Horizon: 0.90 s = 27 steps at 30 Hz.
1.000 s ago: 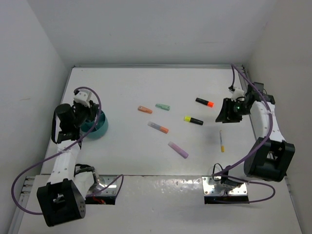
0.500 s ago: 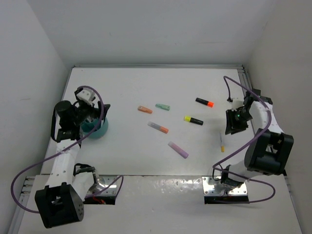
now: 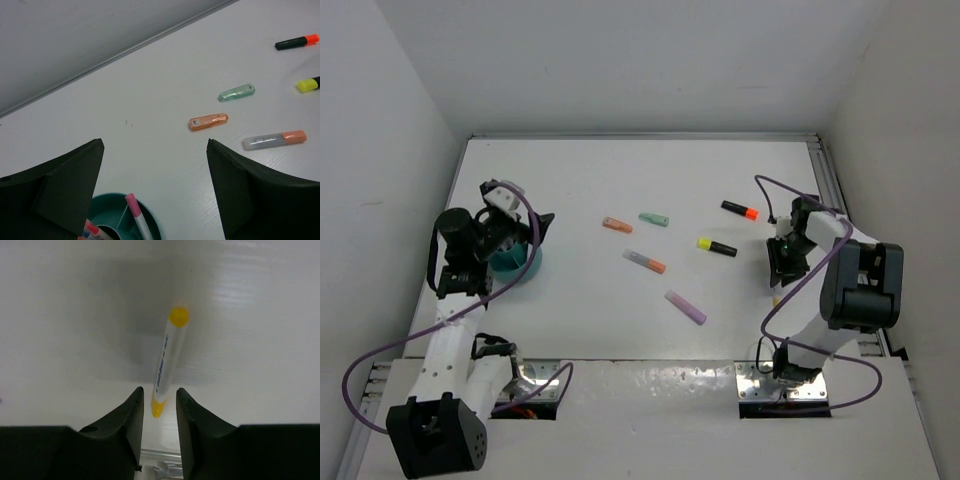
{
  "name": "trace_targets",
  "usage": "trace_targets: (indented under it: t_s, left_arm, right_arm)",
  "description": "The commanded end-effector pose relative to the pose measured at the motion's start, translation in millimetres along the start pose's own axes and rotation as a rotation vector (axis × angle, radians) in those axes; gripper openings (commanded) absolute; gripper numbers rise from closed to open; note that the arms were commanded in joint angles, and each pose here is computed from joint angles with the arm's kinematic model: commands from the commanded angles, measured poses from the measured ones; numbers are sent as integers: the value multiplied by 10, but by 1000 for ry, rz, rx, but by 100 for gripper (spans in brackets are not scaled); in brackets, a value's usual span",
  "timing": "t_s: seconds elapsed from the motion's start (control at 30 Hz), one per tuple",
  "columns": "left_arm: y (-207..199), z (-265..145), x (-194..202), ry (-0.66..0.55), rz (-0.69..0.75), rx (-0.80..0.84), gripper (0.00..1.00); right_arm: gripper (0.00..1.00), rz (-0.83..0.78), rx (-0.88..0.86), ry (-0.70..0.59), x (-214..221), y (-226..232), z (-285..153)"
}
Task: Sort the stationery into containers
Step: Grab a piece of stationery with the right arm
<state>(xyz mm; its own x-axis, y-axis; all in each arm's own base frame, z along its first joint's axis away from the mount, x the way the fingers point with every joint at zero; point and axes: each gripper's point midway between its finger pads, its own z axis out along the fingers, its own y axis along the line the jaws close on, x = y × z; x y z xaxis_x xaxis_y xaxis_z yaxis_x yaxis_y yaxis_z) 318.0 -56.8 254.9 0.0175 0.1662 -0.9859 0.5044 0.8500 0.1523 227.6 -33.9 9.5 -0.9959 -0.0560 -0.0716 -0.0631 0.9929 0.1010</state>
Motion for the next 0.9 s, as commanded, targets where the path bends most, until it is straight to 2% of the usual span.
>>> trace_targets:
  t_s: [0.0,0.2,0.3,0.33,0.37,0.43,0.57,0.6,0.63,0.67,0.8,0.87]
  left_arm:
    - [1,22,-297,-66,67,8,90]
    - [-17,52,-320,-68,72,12,90]
    - [-34,57,-324,-69,88,23,90]
    - [-58,60,-328,-72,116,37,89]
    - [-85,62,-335,-78,136,53,89]
    - [-222,65,-348,-102,212,125,87]
    - [-756,88,-413,-159,413,374,86]
    - [-849,102,-431,-181,528,422,86]
    - [-1082,86,-431,-173,544,511,85]
    - [-1157,122,-422,-185,630,548,85]
    - [-1712,117,-240,-163,759,753,83]
    - [-2070,72,-178,-202,856,872,82]
  right_arm:
    - [31,38,65,-47,-182,-66,120]
    - [26,47,114,-30,-204,-110,290]
    - [15,39,137,-15,-194,-135,327]
    - [7,38,137,-4,-175,-133,350]
    - [2,38,135,-3,-171,-131,357]
    - [0,81,95,-25,-200,-58,311]
    - [0,62,-288,-116,-345,668,-39]
    - [0,33,-343,-154,-460,797,-200]
    - [0,0,-440,-126,-421,1055,-317]
    - [0,-29,-477,-159,-556,1160,-468]
    - [0,-27,-629,-151,-749,1531,-712]
    - [0,-29,-723,-134,-848,1825,-862]
